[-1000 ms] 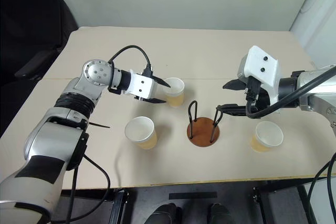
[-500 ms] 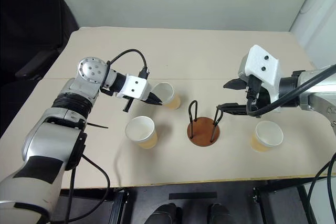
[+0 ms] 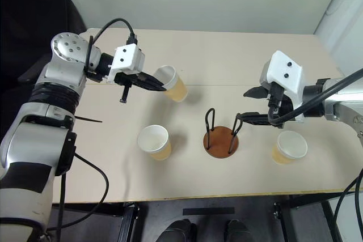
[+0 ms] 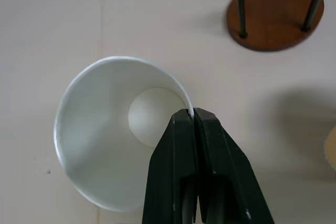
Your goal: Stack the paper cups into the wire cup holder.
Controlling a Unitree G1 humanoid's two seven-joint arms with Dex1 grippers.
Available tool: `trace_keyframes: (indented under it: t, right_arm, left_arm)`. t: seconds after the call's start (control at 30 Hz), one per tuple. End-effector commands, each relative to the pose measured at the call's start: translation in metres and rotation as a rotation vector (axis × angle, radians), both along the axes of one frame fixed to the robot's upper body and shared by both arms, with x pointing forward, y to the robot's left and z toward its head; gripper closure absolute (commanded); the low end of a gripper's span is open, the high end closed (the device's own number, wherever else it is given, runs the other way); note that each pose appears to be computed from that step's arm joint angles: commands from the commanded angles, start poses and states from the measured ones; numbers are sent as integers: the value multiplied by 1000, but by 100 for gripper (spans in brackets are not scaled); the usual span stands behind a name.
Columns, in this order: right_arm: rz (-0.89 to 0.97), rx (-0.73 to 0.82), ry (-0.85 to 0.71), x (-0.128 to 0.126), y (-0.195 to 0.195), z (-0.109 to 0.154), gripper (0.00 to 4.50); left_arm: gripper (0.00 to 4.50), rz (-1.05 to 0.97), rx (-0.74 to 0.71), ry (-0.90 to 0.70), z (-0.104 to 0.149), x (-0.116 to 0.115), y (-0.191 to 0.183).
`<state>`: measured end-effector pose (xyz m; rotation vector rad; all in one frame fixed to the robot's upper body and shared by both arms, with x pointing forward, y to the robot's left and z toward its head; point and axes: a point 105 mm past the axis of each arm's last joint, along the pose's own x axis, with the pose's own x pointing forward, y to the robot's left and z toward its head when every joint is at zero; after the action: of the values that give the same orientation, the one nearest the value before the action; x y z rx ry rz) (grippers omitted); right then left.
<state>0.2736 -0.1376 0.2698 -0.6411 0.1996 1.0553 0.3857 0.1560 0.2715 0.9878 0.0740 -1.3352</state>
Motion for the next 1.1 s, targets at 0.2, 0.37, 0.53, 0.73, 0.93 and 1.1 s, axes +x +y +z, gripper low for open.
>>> trace_keyframes:
  t: [0.2,0.37,0.53,0.73,0.93,1.1]
  right_arm:
    - [-21,10,-62,0,-6,12,145]
    - [-34,6,-45,0,-9,9,145]
    - [-61,-2,-26,0,-16,3,145]
    - [-92,-5,-19,2,-23,0,145]
    - [-95,-8,-11,0,-25,-3,145]
    - [-102,-11,-8,0,-27,-4,145]
  left_arm:
    - [444,-99,-103,12,50,-25,-17]
    - [444,-175,-220,18,74,-36,-33]
    - [444,-283,-308,67,95,-57,-51]
    - [444,-378,-328,136,110,-80,-66]
    - [444,-378,-230,168,97,-84,-68]
    - [444,-409,-201,179,94,-87,-74]
